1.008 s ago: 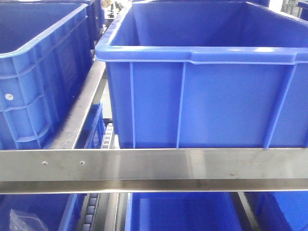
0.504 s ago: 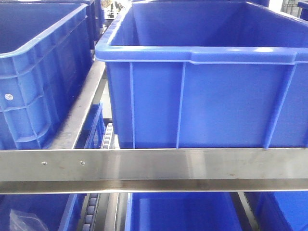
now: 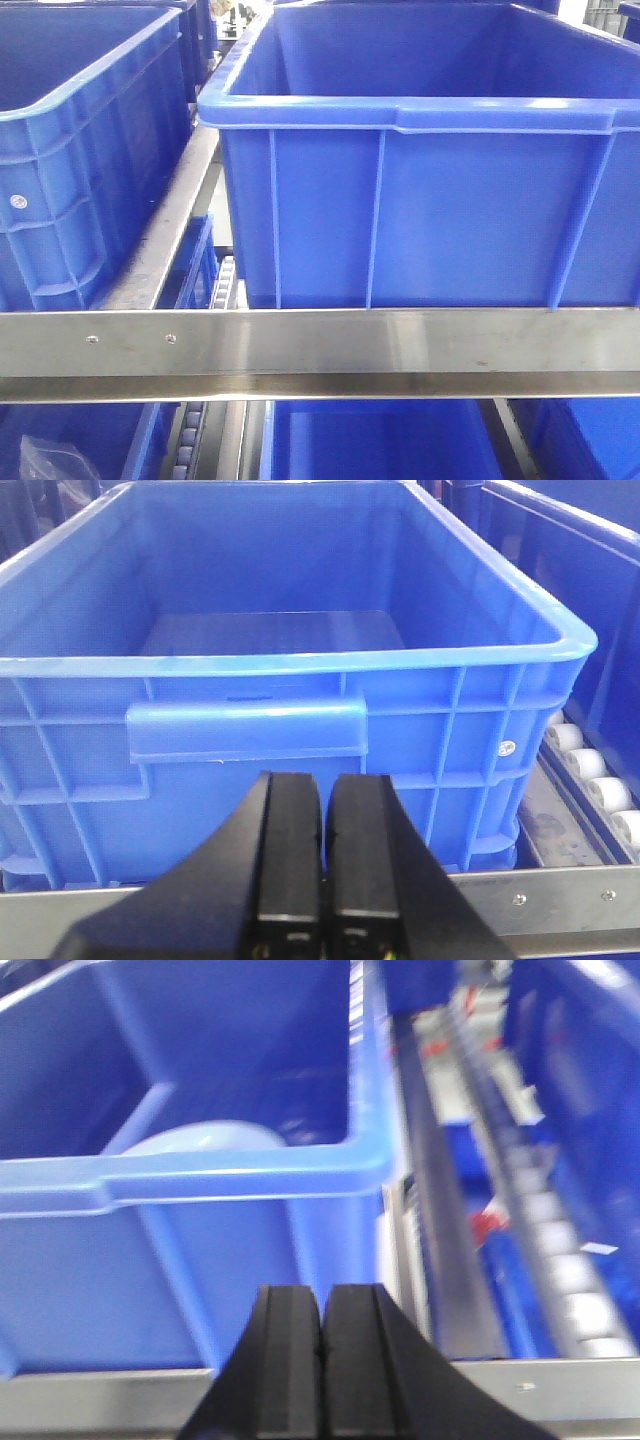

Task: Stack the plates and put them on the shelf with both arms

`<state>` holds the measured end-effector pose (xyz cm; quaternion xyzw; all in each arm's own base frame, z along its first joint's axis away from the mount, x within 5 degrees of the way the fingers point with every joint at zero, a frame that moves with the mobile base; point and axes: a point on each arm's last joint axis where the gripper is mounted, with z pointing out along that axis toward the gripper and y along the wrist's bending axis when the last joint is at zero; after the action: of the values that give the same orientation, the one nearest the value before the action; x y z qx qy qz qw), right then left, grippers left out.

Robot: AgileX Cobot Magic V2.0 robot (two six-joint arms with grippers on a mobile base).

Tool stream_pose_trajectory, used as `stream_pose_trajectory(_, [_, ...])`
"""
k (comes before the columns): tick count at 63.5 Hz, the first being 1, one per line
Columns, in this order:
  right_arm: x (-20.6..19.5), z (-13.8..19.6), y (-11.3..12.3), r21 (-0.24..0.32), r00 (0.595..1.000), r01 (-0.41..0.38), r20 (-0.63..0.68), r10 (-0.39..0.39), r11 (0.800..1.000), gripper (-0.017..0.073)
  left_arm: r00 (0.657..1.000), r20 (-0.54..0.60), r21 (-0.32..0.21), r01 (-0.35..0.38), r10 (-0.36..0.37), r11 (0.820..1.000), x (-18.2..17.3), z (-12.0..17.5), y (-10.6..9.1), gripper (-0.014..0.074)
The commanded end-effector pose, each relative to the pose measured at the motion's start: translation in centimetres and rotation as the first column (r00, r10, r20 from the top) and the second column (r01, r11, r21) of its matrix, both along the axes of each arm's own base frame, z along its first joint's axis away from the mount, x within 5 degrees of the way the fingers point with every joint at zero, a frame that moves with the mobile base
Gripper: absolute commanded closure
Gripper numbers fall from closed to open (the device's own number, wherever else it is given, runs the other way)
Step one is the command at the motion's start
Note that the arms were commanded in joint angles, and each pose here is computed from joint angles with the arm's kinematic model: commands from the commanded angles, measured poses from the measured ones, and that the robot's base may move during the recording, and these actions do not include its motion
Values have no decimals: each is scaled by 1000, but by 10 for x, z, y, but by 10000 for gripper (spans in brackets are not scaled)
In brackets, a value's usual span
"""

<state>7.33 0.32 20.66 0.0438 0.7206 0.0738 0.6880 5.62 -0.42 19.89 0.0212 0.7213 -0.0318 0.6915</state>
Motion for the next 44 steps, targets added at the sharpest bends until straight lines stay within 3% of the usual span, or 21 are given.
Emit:
stream_pose_trajectory(1, [-4,11,-3,-5,986,34,163,-33,999,504,997,81,-15,7,-6,1000,-1,1,0,492])
stream_pose_trajectory(44, [-20,5,-1,-11,986,10,164,-8,1000,504,997,80,-14,7,-6,1000,0,1,0,492])
